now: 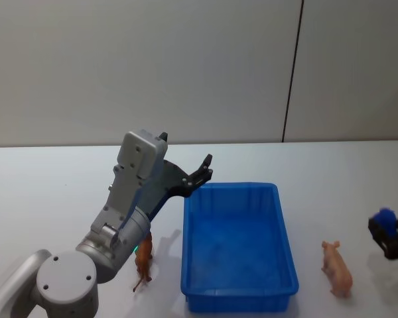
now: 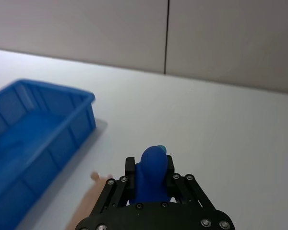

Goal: Pick up the two dolls from the table and place them into the box.

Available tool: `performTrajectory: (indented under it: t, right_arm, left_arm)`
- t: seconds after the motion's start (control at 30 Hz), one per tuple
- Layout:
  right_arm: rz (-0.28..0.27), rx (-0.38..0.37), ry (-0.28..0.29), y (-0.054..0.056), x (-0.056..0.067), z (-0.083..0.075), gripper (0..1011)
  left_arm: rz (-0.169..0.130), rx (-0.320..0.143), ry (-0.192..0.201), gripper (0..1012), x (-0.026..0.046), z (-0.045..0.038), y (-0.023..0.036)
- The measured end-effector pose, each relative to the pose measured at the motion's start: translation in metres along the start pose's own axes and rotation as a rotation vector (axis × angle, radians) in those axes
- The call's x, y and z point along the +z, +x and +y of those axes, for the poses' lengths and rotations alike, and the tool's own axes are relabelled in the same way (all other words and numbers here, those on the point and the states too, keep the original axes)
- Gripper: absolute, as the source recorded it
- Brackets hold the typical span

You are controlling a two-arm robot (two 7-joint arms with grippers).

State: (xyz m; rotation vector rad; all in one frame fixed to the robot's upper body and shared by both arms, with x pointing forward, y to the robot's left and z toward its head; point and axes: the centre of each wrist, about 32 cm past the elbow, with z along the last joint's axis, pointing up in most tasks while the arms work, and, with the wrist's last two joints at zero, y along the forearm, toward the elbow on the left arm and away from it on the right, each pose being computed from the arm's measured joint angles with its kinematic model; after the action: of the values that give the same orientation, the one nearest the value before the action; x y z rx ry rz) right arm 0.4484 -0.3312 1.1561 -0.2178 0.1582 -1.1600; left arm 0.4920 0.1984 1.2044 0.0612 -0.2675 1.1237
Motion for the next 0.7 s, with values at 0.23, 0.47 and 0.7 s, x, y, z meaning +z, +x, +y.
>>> performTrajectory:
  t: [0.23, 0.47, 0.7]
  right_arm:
    - [-0.039, 0.058, 0.076, -0.006, 0.022, 0.013, 291]
    - [-0.072, 0.149, 0.126, -0.018, 0.041, 0.033, 250]
    - [-0.086, 0.240, 0.127, -0.033, 0.048, 0.056, 212]
  left_arm:
    - [0.000, 0.000, 0.000, 1001, 0.0000, 0.0000, 0.0000]
    - [0.000, 0.000, 0.000, 1001, 0.0000, 0.0000, 0.0000]
    - [0.000, 0.000, 0.000, 1001, 0.0000, 0.0000, 0.0000]
